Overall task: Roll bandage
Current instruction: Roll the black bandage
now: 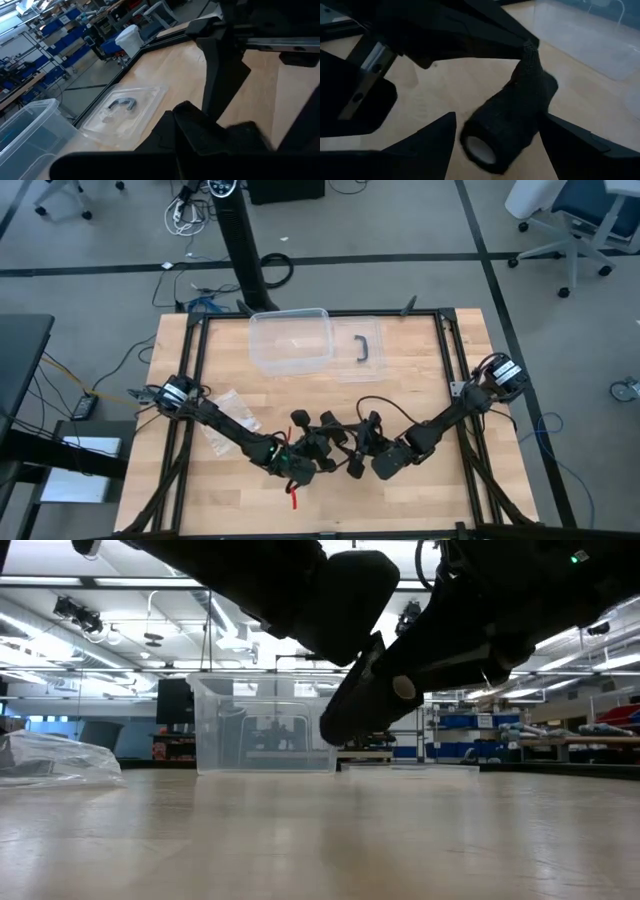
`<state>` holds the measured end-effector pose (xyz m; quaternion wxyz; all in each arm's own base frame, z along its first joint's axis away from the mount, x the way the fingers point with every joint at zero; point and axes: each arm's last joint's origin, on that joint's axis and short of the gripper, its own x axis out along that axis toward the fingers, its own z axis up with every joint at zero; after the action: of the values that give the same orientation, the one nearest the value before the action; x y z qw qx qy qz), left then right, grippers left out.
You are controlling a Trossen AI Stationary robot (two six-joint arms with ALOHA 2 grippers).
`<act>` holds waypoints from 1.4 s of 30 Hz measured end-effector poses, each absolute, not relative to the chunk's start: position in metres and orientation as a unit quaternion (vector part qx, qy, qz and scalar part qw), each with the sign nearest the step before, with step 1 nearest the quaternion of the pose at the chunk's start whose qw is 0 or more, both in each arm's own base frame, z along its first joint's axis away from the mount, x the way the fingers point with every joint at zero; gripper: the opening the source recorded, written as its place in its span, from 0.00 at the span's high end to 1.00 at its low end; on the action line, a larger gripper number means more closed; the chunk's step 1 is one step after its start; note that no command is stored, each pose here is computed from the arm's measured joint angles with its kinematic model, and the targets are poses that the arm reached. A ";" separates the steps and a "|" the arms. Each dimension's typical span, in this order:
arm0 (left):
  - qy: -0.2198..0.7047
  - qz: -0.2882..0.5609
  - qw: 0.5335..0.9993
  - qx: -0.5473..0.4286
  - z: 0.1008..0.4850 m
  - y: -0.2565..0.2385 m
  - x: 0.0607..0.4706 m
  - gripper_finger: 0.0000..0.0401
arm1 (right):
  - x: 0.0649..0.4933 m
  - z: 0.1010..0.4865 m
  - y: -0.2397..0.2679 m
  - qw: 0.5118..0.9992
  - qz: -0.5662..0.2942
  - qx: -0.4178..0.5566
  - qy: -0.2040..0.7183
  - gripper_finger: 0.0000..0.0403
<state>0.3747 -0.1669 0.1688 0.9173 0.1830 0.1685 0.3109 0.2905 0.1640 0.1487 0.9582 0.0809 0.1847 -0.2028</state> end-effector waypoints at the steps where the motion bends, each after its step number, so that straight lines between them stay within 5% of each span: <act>1: 0.167 0.310 0.918 0.181 0.169 -0.167 0.375 1.00 | 0.291 0.148 0.163 0.958 -0.203 0.080 0.187 0.32; 19: 0.152 0.291 0.925 0.190 0.188 -0.184 0.379 1.00 | 0.283 0.141 0.163 0.949 -0.227 0.053 0.212 0.99; 33: 0.213 0.278 0.928 0.126 0.163 -0.178 0.367 0.99 | 0.264 0.135 0.178 0.939 -0.138 0.059 0.309 0.75; 42: 0.216 0.262 0.937 0.081 0.151 -0.176 0.362 1.00 | 0.258 0.145 0.183 0.948 -0.136 0.030 0.287 0.59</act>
<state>0.3620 -0.1759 0.1513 0.9372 0.0807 0.2158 0.2617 0.2585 0.1831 0.1447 0.9478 0.0305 0.2867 -0.1364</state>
